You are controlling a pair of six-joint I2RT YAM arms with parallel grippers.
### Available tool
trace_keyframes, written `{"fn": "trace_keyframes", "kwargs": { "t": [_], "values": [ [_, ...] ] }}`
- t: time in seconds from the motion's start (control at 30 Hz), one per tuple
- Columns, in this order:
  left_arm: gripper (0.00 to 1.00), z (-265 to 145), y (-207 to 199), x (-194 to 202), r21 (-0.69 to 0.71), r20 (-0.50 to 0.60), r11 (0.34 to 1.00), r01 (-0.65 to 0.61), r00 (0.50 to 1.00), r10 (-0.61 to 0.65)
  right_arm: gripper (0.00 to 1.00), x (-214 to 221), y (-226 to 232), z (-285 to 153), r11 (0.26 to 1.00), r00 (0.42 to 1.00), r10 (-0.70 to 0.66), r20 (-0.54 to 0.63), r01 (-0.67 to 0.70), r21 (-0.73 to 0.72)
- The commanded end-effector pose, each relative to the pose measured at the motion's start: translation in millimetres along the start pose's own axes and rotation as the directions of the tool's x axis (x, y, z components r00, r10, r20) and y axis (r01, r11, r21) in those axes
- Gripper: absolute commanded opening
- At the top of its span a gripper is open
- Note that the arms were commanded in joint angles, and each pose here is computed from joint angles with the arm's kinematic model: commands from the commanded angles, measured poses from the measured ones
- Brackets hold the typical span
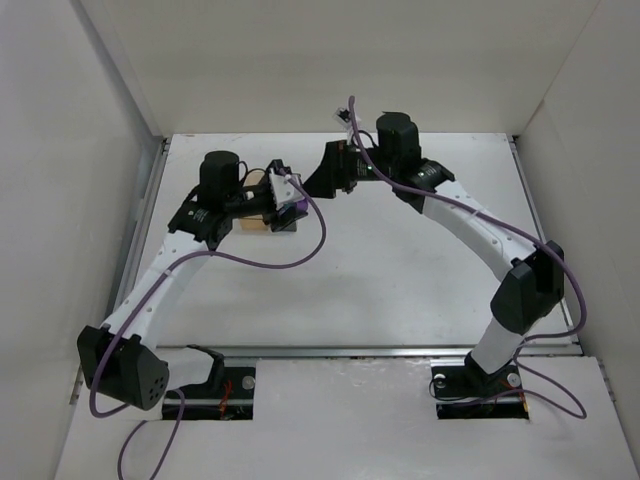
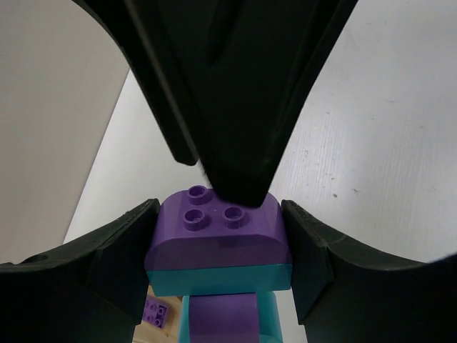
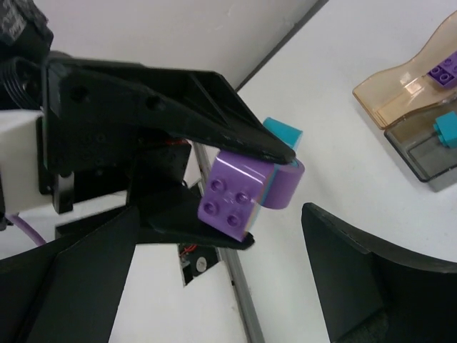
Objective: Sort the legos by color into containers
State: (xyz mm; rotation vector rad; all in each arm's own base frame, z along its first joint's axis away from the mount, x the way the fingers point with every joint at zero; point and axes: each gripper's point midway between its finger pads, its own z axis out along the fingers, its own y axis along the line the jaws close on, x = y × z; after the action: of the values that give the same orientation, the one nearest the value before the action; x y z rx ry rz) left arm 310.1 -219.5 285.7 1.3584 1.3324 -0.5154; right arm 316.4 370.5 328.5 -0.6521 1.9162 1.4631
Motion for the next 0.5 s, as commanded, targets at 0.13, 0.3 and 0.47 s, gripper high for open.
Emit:
{"fn": "trace_keyframes", "kwargs": {
  "t": [0.13, 0.3, 0.47],
  "values": [
    [0.00, 3, 14, -7, -0.074, -0.018, 0.997, -0.021, 1.000, 0.020, 0.91, -5, 9, 31, 1.000, 0.999, 0.005, -0.041, -0.004, 0.025],
    [0.00, 2, 22, -8, -0.105, -0.032, 0.994, 0.001, 0.999, -0.005, 0.88, -1, -4, 35, 0.995, 0.999, 0.032, -0.040, -0.028, 0.100],
    [0.00, 3, 23, -1, -0.132, -0.044, 0.990, 0.040, 0.998, -0.046, 0.78, 1, -7, 34, 0.993, 0.998, 0.040, -0.043, -0.034, 0.113]
  ]
}}
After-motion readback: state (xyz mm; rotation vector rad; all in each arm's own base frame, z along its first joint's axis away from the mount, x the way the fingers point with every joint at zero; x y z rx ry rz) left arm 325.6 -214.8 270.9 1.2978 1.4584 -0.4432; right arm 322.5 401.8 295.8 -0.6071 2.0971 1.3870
